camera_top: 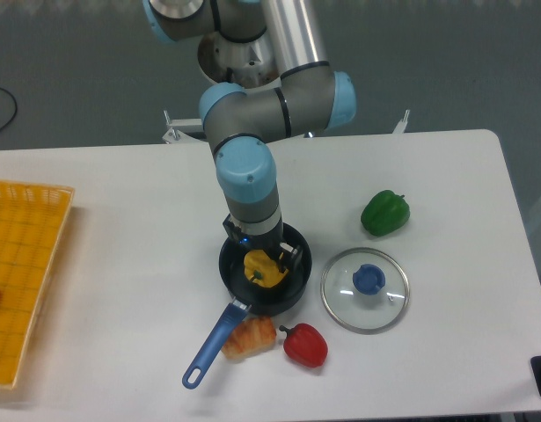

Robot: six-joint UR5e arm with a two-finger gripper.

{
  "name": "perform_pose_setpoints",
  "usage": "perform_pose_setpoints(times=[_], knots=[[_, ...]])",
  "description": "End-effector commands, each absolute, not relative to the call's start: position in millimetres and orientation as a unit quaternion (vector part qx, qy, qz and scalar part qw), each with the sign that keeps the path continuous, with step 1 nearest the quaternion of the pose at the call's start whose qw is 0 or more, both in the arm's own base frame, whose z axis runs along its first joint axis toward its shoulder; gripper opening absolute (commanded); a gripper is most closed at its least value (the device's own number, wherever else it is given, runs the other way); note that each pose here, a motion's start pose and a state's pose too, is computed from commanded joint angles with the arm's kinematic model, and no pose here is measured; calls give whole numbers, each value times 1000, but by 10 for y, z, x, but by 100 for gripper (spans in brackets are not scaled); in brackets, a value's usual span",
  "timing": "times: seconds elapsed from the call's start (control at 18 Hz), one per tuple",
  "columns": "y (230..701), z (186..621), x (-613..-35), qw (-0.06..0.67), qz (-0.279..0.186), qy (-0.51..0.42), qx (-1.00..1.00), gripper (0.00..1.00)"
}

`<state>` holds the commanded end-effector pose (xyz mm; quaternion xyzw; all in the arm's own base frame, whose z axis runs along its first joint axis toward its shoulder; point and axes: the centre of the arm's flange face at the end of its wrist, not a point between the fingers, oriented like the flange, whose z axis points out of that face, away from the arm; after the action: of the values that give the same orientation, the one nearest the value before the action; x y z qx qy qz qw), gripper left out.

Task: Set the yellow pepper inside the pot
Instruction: 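Open the gripper to release the pepper into the saucepan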

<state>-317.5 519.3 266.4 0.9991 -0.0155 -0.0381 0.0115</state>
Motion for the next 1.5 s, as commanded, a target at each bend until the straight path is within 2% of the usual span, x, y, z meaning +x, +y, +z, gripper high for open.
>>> perform_pose_setpoints(times=[0.56,0.67,0.78,1.22,1.28,1.33,1.5], knots=[[5249,2526,-3088,32,-42,-27,998,64],[5250,2517,-3089,33,-42,-29,998,76],[5249,2517,-3091,33,-42,-29,998,83],[5245,2509,-3086,34,-41,-30,998,84],[5249,2517,-3090,33,-42,-30,998,89],[5262,2553,-3102,31,-45,-31,998,100],[5277,2725,-3163,19,-55,-30,998,100]])
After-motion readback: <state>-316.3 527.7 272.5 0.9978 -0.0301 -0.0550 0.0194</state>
